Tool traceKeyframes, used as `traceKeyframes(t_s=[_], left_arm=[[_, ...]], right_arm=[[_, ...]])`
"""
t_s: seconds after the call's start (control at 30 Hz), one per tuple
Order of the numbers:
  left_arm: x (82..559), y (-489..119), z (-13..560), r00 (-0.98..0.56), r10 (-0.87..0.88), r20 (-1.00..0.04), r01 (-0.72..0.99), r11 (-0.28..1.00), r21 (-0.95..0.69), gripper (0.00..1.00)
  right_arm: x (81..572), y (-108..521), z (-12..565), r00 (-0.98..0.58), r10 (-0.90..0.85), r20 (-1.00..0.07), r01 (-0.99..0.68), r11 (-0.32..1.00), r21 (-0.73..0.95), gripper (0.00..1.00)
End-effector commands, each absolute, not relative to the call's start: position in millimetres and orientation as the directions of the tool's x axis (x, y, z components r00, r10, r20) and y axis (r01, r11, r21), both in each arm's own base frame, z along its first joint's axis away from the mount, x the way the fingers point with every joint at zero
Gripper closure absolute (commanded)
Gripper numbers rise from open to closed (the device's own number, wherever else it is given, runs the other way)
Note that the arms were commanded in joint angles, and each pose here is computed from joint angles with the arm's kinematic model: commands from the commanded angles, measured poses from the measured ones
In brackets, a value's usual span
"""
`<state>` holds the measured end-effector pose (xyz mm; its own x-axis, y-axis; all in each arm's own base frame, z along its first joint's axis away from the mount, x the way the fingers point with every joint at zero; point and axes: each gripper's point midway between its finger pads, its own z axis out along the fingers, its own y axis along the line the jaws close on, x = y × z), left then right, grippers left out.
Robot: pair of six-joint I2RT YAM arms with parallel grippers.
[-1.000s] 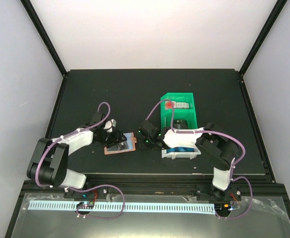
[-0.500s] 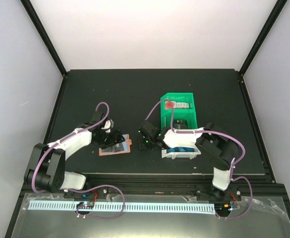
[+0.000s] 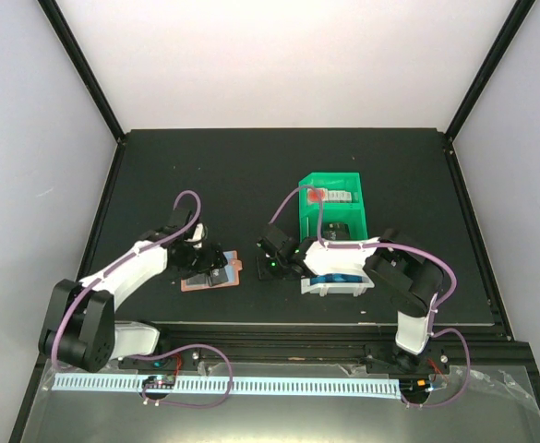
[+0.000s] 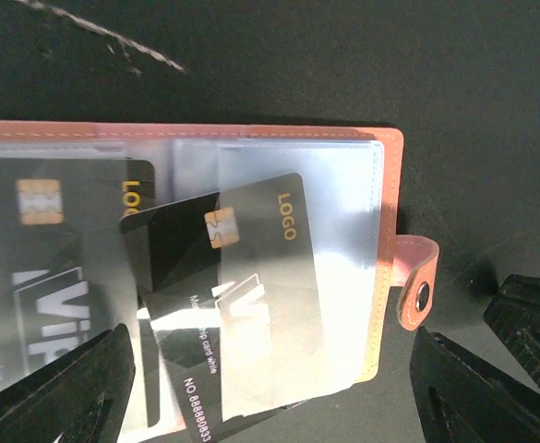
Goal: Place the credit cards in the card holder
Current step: Insert the credit card into the card holder.
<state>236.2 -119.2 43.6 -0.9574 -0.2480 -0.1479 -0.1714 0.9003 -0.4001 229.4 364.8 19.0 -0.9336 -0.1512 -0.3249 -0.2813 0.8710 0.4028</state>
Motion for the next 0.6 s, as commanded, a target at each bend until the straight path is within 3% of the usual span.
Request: traceKeyframes(t_s=[0.0, 0.23, 0.57], left_arm=[[241.8, -108.5, 56.9, -0.942, -0.266, -0.206, -0.182, 0.918, -0.352, 0.16], [240.1, -115.6, 44.0, -0.952, -0.262, -0.155, -0.19, 0.909, -0.372, 0.22], [233.6, -129.8, 24.7, -0.968, -0.233, -0.089, -0.181, 0.9, -0.396, 0.23]], right_arm=[[218.8, 364.0, 5.4, -0.937, -0.192, -0.292, -0.299, 0.872, 0.387, 0.81], [216.1, 375.6, 7.8, -0.925, -0.23, -0.301, -0.34, 0.854, 0.393, 0.81], [214.1, 386.8, 2.9, -0.916, -0.269, -0.298, -0.372, 0.846, 0.382, 0.81]])
